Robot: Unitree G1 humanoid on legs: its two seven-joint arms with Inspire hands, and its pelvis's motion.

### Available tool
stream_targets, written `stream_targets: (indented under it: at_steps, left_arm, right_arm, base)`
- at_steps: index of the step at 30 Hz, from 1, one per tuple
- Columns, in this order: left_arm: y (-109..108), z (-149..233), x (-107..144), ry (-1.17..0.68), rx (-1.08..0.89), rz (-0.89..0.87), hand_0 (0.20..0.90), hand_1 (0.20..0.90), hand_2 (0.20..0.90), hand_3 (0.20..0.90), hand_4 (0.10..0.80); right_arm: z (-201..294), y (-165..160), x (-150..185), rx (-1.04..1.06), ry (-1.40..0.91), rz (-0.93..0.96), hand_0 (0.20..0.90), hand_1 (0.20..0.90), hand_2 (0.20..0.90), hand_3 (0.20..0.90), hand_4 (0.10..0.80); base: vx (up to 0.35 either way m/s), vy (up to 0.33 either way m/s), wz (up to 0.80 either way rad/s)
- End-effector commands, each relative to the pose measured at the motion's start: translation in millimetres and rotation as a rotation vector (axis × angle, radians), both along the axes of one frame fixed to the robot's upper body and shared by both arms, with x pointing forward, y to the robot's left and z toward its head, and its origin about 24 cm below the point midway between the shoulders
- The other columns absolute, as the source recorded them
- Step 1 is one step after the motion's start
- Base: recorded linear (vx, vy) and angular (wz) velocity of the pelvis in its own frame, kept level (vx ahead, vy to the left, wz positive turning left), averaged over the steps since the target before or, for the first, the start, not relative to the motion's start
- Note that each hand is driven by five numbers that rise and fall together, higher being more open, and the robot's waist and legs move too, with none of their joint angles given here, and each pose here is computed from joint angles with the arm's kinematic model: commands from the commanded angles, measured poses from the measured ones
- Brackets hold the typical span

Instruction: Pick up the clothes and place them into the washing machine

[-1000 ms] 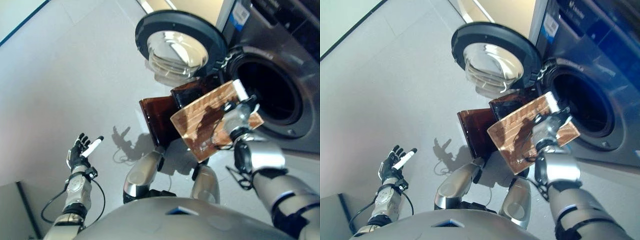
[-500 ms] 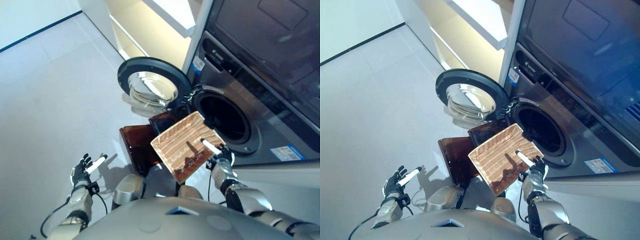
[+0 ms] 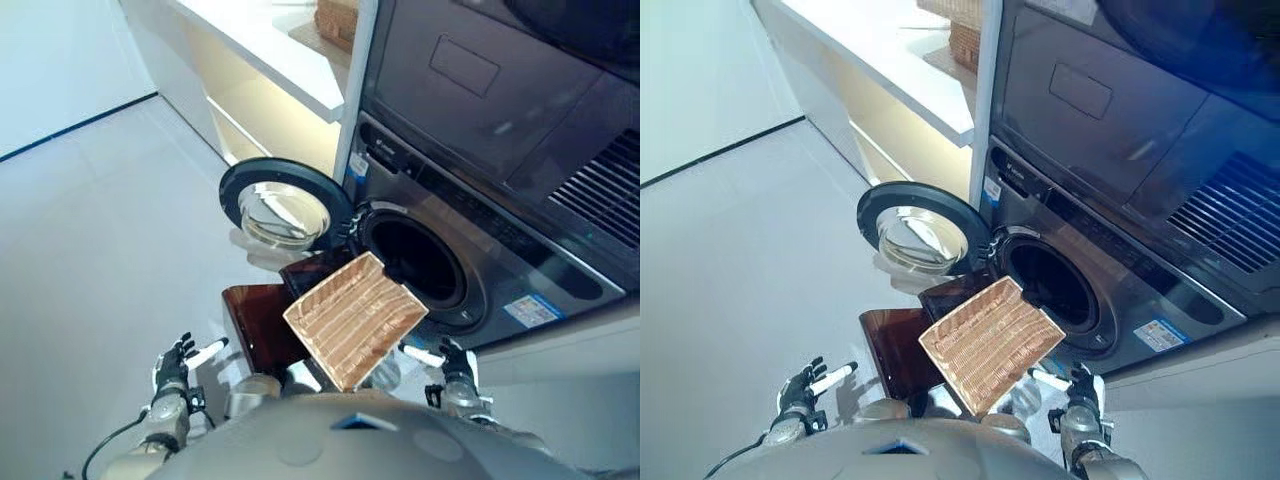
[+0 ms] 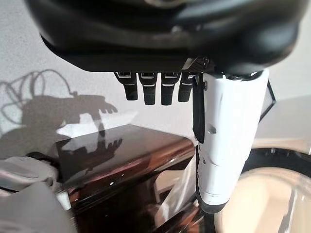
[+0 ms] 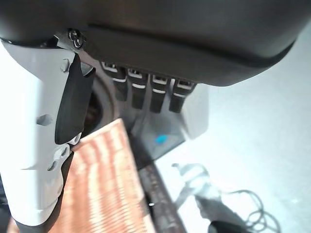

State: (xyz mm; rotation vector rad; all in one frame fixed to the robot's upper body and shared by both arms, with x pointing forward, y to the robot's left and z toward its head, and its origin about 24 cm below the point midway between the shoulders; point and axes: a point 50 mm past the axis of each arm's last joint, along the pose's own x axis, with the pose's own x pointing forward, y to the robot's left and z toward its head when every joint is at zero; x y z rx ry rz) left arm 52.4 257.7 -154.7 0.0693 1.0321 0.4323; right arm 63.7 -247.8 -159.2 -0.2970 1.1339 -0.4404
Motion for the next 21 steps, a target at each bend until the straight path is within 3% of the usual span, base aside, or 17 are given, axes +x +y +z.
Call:
stream_targets:
  at_steps: [1, 8, 13, 21]
  left_arm:
    - [13.0, 10.7, 29.3, -0.092, 0.056, -0.067, 0.900, 0.900, 0.900, 0.900, 0.800]
    - [8.1, 10.8, 36.7, -0.103, 0.052, -0.097, 0.900, 0.900, 0.900, 0.900, 0.800]
    - [-4.6, 8.9, 46.7, -0.108, 0.042, -0.144, 0.900, 0.900, 0.900, 0.900, 0.800]
    - [-21.6, 10.0, 67.0, -0.146, 0.015, -0.216, 0.900, 0.900, 0.900, 0.900, 0.800]
  right_arm:
    - [9.5, -17.5, 10.8, -0.113, -0.029, 0.119, 0.900, 0.900, 0.900, 0.900, 0.800]
    - [7.0, -15.6, 1.5, -0.164, 0.042, 0.227, 0.900, 0.900, 0.900, 0.900, 0.800]
    - [13.6, -26.1, 16.0, -0.203, -0.011, 0.183, 0.900, 0.900, 0.900, 0.900, 0.800]
    - [11.8, -25.4, 6.6, -0.176, -0.017, 0.089, 0.900, 0.900, 0.900, 0.900, 0.800]
  base:
    - [-0.073, -0.141, -0.05]
    - [-0.187, -0.156, 0.17]
    - [-0.224, -0.030, 0.57]
    - [-0.096, 0.050, 0.51]
